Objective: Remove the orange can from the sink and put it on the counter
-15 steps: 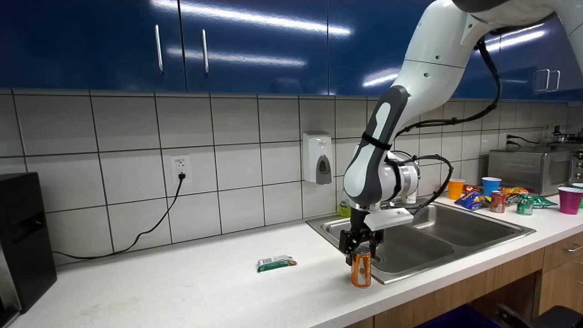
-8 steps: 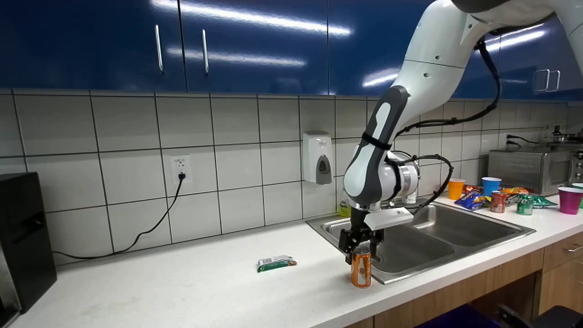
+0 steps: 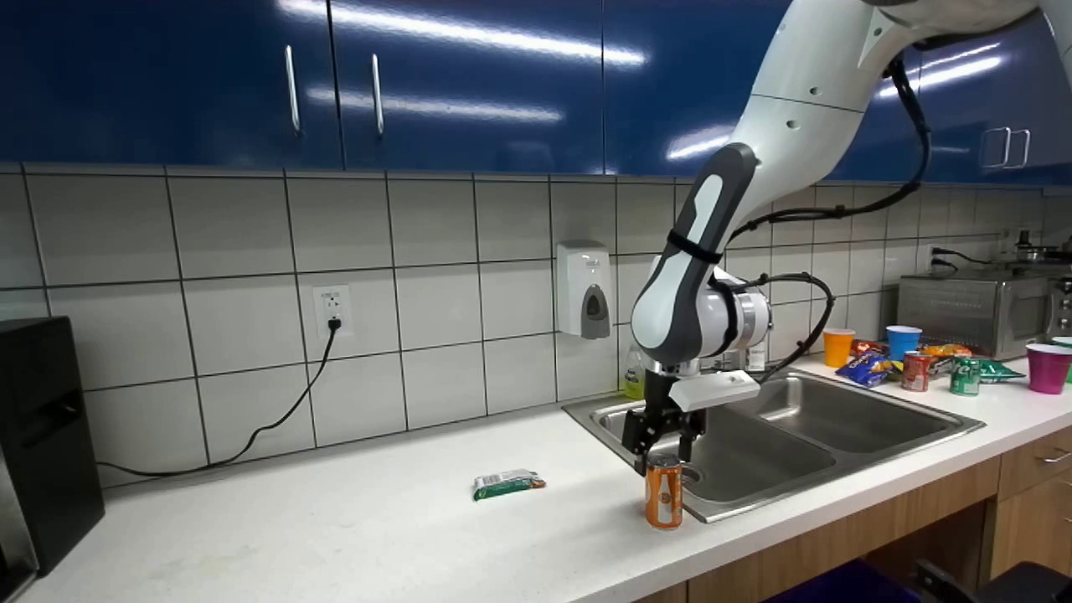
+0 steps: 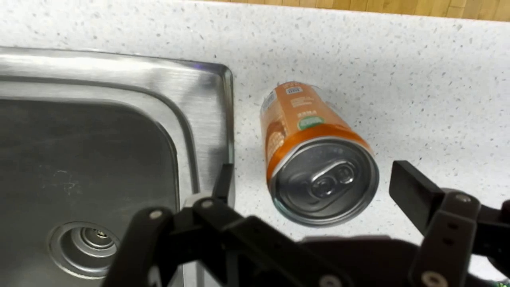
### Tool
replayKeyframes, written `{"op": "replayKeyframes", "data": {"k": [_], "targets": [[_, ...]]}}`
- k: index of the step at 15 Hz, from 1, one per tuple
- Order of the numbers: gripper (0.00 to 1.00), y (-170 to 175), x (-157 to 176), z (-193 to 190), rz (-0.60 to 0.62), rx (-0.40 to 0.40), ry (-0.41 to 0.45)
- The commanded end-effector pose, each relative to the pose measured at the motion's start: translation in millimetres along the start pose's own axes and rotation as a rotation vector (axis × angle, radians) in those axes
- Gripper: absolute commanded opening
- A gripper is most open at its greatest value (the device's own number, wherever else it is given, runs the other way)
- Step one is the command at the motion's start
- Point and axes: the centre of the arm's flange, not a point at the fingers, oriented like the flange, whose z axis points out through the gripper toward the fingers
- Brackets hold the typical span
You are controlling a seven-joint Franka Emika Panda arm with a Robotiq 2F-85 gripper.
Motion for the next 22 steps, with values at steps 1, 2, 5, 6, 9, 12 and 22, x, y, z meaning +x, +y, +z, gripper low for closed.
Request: {"op": "replayKeyframes", "data": {"k": [1, 2, 5, 6, 9, 12, 22], "targets": [[1.00, -3, -10, -25, -0.021, -0.005, -0.010], [1.00, -4, -10, -29, -0.021, -0.007, -0.005], [1.00, -8, -12, -40, -0.026, -0.009, 0.007], [1.00, -8, -13, -45, -0.027, -0.009, 0.011], [1.00, -11, -15, -58, -0.033, -0.012, 0.024], [1.00, -15, -17, -74, -0.038, -0.016, 0.035], [1.00, -16, -45, -117, -0.042, -0.023, 0.034]]}}
